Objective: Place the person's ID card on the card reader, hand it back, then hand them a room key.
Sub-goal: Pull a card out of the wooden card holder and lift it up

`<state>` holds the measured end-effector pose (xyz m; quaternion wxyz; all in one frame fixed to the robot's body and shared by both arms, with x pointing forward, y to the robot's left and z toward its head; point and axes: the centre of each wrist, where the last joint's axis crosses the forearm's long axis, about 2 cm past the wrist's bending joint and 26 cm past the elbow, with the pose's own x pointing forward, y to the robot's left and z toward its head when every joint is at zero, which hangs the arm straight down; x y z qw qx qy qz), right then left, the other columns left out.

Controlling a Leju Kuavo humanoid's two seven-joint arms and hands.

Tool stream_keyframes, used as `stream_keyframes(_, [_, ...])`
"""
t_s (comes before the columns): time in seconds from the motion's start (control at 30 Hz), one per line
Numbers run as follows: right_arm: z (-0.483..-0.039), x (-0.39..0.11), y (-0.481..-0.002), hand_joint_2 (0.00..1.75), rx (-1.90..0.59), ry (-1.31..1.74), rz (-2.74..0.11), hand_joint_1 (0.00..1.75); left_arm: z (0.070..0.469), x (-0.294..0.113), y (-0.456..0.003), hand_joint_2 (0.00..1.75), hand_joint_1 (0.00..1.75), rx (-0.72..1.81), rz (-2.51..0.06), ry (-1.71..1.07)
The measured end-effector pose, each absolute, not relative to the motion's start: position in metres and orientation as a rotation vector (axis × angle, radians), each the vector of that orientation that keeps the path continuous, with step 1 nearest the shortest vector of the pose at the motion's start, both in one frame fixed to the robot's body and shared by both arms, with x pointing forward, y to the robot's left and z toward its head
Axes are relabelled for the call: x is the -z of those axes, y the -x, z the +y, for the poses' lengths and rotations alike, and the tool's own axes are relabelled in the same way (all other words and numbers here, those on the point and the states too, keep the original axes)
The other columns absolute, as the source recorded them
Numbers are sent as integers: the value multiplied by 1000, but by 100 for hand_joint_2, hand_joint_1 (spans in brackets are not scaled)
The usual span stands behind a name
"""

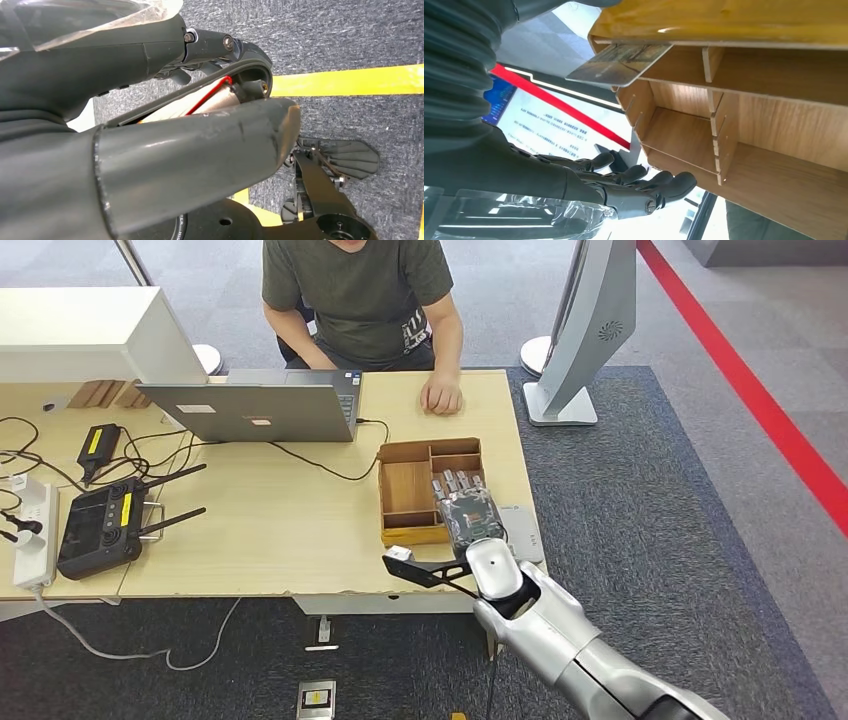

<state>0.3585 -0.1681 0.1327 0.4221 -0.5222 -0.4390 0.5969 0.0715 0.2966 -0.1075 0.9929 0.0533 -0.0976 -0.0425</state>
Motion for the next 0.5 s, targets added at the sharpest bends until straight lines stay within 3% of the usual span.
stream_keyframes(0.5, [-194, -125, -347, 175, -1487, 1332, -1023, 0, 300, 108, -71, 0, 0, 149, -215, -77])
